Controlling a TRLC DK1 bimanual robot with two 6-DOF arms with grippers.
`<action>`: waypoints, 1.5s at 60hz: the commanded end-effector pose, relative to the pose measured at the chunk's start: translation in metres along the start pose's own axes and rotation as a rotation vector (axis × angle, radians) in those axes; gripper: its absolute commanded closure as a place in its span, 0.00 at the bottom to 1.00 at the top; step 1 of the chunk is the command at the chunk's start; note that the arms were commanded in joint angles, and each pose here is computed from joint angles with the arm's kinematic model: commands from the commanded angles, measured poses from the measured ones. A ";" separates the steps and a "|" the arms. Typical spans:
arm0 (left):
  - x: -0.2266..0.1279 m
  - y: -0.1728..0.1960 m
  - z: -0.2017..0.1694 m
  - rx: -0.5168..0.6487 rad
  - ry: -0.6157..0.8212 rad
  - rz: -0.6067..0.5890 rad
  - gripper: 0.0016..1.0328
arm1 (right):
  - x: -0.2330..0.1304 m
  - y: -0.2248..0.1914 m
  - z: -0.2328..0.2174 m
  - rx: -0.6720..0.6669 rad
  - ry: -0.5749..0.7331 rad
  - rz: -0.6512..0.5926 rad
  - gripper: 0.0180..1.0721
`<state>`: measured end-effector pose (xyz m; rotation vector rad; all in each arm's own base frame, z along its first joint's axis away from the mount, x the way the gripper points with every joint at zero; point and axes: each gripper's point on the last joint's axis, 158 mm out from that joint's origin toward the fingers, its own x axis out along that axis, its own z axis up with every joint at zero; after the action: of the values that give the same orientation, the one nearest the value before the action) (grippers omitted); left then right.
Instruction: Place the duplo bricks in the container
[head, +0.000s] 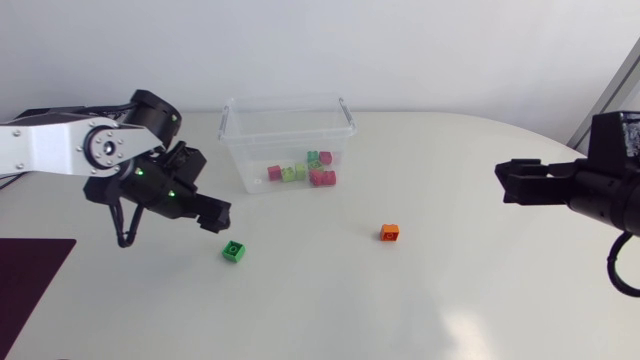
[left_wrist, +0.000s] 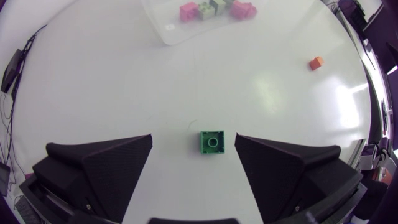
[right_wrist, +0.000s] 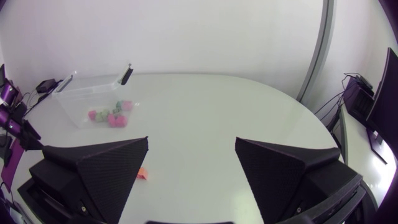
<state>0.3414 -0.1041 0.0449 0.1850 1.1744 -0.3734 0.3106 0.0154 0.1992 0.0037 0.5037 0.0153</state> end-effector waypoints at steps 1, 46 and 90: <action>0.014 -0.011 -0.003 0.052 0.053 -0.025 0.14 | 0.004 0.014 -0.003 0.002 0.051 0.042 0.04; 0.093 -0.021 -0.039 0.103 0.247 -0.019 0.75 | 0.125 0.118 -0.101 -0.065 0.519 0.263 0.14; -0.067 -0.006 0.145 0.065 -0.427 0.026 0.79 | 0.173 0.103 -0.187 -0.146 0.789 0.041 0.65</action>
<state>0.4320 -0.1390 0.1407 0.1964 0.8009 -0.3987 0.3721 0.1232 -0.0398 -0.1406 1.2791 0.1165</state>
